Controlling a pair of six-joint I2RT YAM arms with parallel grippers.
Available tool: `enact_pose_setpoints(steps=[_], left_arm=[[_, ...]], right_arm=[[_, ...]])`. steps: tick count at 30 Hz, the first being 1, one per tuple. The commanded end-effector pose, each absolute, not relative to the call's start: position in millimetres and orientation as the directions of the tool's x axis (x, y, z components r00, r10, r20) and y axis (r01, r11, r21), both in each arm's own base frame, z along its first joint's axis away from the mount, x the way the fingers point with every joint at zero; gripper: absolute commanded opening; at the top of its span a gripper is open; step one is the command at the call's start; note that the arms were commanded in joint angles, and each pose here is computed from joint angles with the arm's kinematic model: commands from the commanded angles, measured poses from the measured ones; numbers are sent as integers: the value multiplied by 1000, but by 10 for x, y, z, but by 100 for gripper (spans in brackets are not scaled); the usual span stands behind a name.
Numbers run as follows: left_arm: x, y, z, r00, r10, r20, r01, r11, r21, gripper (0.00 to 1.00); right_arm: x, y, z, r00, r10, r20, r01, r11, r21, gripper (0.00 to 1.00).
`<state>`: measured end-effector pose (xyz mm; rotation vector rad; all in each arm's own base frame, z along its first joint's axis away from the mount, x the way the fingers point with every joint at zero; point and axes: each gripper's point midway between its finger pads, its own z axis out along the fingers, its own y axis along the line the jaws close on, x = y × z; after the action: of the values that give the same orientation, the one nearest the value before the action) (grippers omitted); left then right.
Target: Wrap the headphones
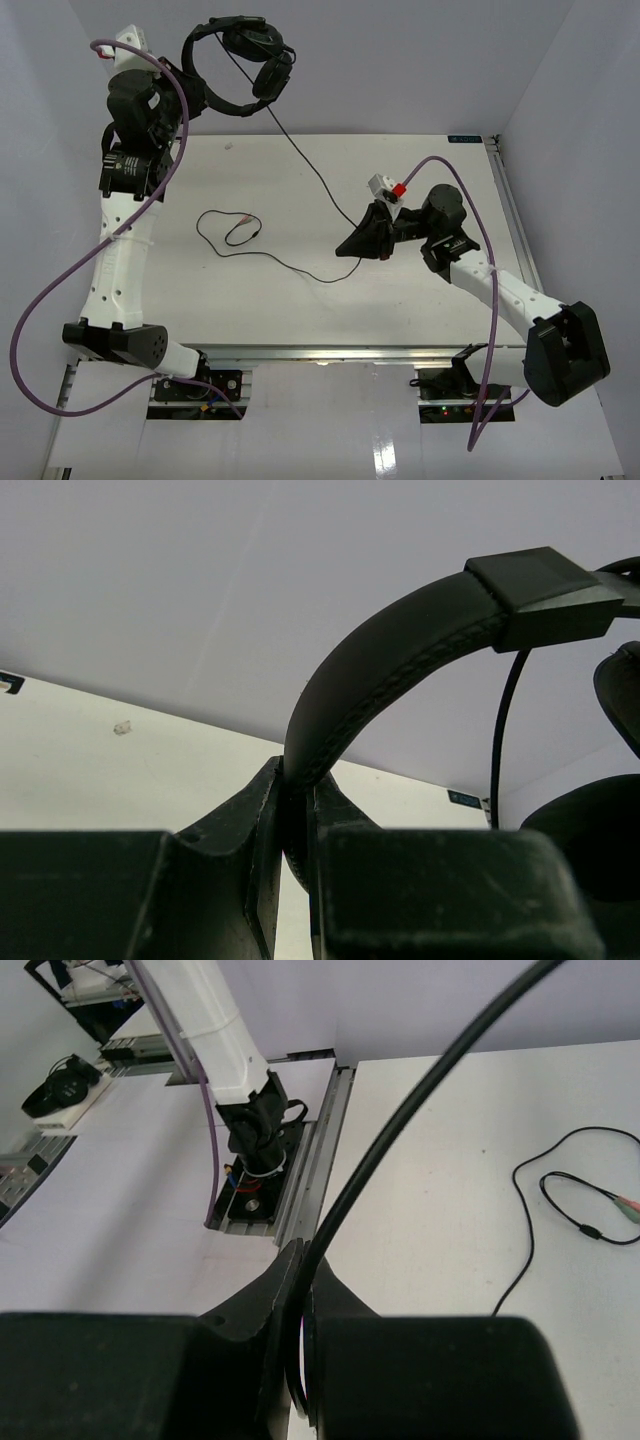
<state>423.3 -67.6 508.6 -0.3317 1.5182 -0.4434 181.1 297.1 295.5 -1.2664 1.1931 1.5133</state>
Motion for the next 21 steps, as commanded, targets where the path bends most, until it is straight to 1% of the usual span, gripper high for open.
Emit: enact_pose_setpoints(steps=[1,5,10,12,14,16,17,19,21], left_arm=[[4298,-553,5100,44,-452,-891,30,892,-451,0],[4422,-539,4875,11,-428,-904,-3,904,-428,0],[4641,-573,4611,-41,-414,-909,-23,910,-414,0],[4729,-596,4481,-69,-407,-911,-28,913,-406,0],[4776,-595,4315,-101,-391,-915,-43,920,-389,0],[4808,-579,4089,-144,-362,-921,-61,932,-356,0],[4817,-574,3904,-181,-339,-923,-70,941,-332,0],[4820,-587,3614,-242,-308,-920,-75,951,-299,0],[4811,-629,3263,-315,-276,-908,-73,961,-266,0]], right_arm=[[1566,2969,3047,-107,11,-994,-946,-309,99,8],[1509,3110,3135,-50,-4,-999,-939,-340,49,8],[1499,3431,3033,55,-127,-990,-955,-295,-15,8],[1488,3485,3006,66,-179,-982,-961,-276,-15,8],[1604,3553,3053,157,-209,-965,-970,-216,-112,8],[1704,3529,3014,234,-300,-925,-969,-153,-195,8],[1865,3503,3067,293,-342,-893,-956,-93,-278,8],[2002,3464,3129,370,-417,-830,-920,-43,-388,8],[2225,3371,3162,435,-527,-730,-854,13,-519,8]])
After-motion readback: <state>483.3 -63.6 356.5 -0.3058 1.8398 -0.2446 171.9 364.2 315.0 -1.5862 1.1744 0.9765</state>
